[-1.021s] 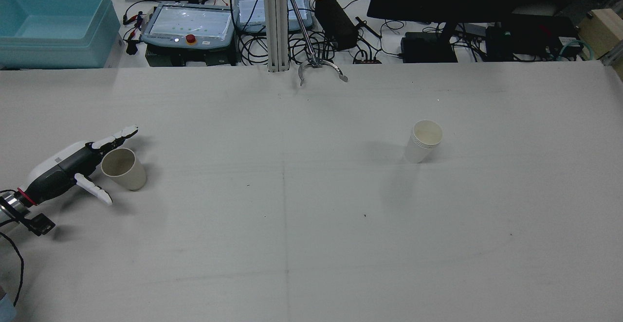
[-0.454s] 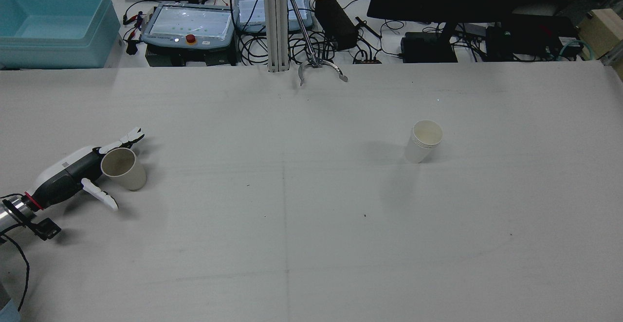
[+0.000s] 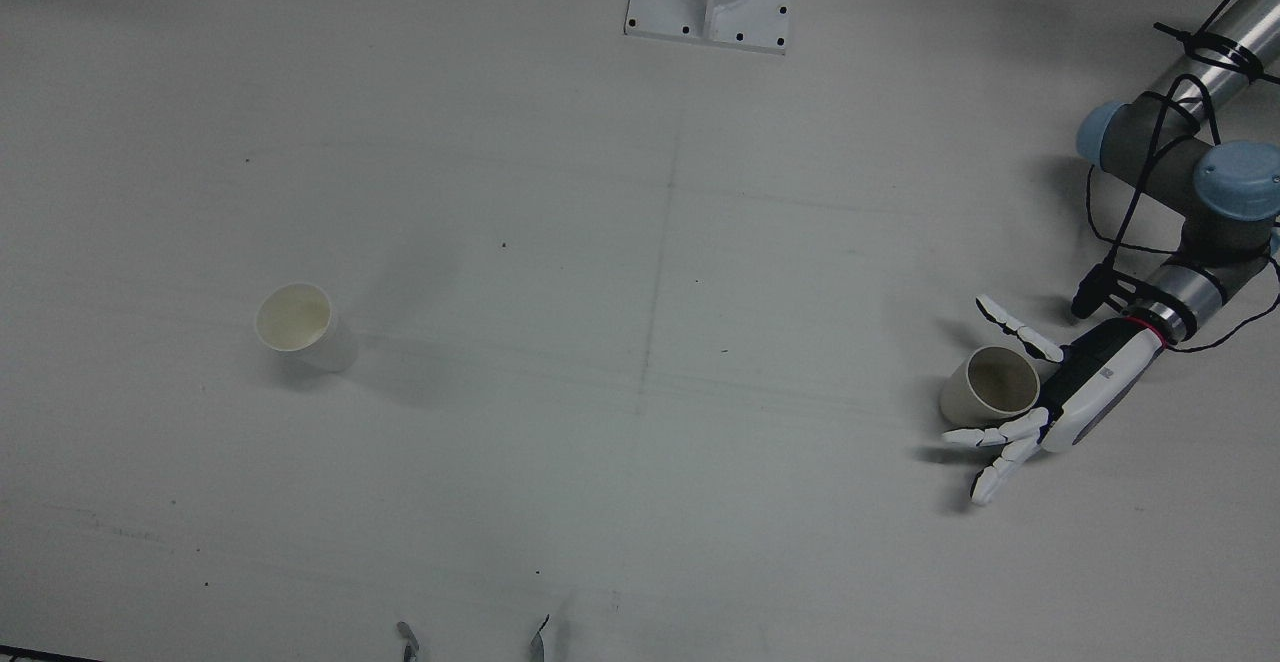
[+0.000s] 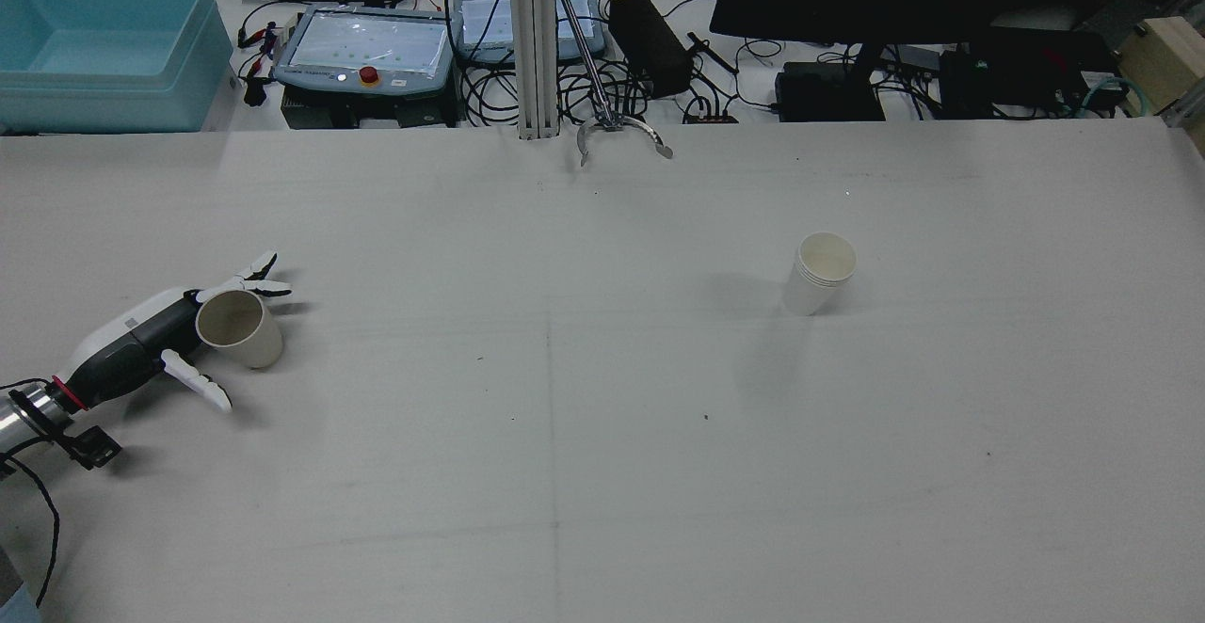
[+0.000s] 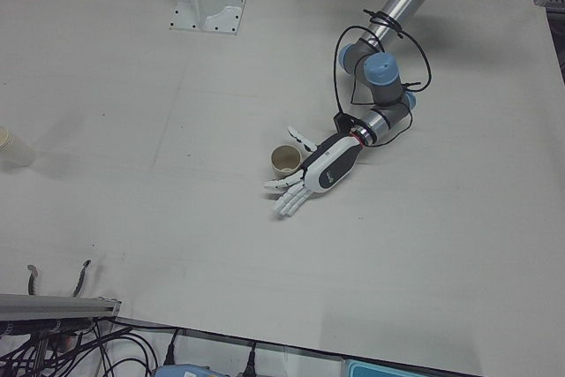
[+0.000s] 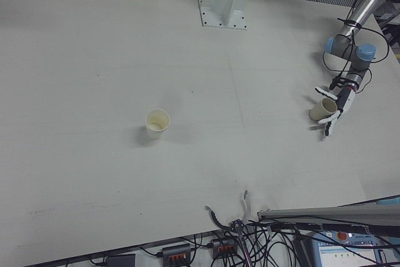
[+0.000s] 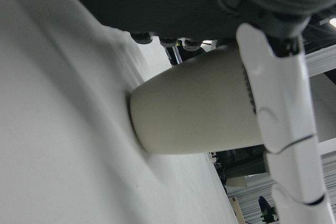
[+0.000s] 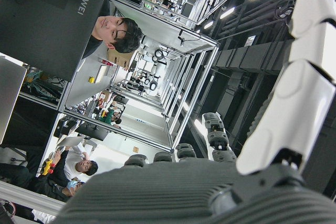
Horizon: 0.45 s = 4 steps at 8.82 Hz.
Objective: Pour water
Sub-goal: 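Lift the held white cup slightly with the left hand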
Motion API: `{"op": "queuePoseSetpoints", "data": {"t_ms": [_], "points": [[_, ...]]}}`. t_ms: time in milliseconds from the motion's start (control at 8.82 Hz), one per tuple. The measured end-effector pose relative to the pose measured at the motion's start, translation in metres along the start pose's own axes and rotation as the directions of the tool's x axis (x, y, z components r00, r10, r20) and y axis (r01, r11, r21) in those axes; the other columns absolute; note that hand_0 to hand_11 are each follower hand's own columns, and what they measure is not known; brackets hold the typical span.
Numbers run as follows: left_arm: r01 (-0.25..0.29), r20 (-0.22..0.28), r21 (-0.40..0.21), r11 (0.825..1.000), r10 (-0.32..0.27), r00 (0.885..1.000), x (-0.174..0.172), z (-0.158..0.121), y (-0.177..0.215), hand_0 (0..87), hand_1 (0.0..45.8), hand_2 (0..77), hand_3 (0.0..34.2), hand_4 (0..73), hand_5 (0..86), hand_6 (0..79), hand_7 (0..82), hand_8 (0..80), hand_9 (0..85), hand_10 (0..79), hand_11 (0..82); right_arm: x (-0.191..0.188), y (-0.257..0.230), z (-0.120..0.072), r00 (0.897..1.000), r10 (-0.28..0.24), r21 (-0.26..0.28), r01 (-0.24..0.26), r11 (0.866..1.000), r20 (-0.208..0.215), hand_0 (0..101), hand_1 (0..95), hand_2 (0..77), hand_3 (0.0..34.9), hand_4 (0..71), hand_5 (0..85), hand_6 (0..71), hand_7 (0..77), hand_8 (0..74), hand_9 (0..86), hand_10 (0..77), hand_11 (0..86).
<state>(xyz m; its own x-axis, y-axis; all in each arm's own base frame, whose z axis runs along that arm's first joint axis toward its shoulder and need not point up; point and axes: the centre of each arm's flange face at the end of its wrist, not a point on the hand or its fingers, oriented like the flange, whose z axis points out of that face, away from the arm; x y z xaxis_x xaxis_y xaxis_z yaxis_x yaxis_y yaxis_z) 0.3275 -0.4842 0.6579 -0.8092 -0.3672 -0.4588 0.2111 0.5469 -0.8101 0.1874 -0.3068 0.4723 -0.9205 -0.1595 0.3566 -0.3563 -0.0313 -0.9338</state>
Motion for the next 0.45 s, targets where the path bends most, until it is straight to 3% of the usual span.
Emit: {"op": "queuePoseSetpoints", "data": {"t_ms": [340, 454], "points": [[0.0, 0.003, 0.013, 1.0, 0.0, 1.0, 0.0051, 0.002, 0.0073, 55.2, 15.8, 1.1, 0.0, 26.2, 27.8, 0.5, 1.1, 1.6, 0.5, 0.0, 0.0, -0.0002, -0.0001, -0.0001, 1.0, 0.0, 0.0, 0.0, 1.0, 0.001, 46, 13.1, 15.3, 0.0, 4.4, 9.3, 3.3, 4.4, 0.5, 0.5, 0.0, 1.1], [-0.001, 0.003, 0.02, 1.0, 0.001, 1.0, 0.0072, 0.0022, 0.0094, 58.2, 26.7, 1.1, 0.0, 22.4, 42.0, 2.2, 4.4, 2.7, 0.5, 0.0, 0.5, -0.0003, -0.0001, -0.0001, 1.0, 0.0, 0.0, 0.0, 1.0, 0.001, 46, 13.1, 15.3, 0.0, 4.4, 8.7, 3.3, 4.4, 0.5, 0.5, 0.0, 1.1]]}}
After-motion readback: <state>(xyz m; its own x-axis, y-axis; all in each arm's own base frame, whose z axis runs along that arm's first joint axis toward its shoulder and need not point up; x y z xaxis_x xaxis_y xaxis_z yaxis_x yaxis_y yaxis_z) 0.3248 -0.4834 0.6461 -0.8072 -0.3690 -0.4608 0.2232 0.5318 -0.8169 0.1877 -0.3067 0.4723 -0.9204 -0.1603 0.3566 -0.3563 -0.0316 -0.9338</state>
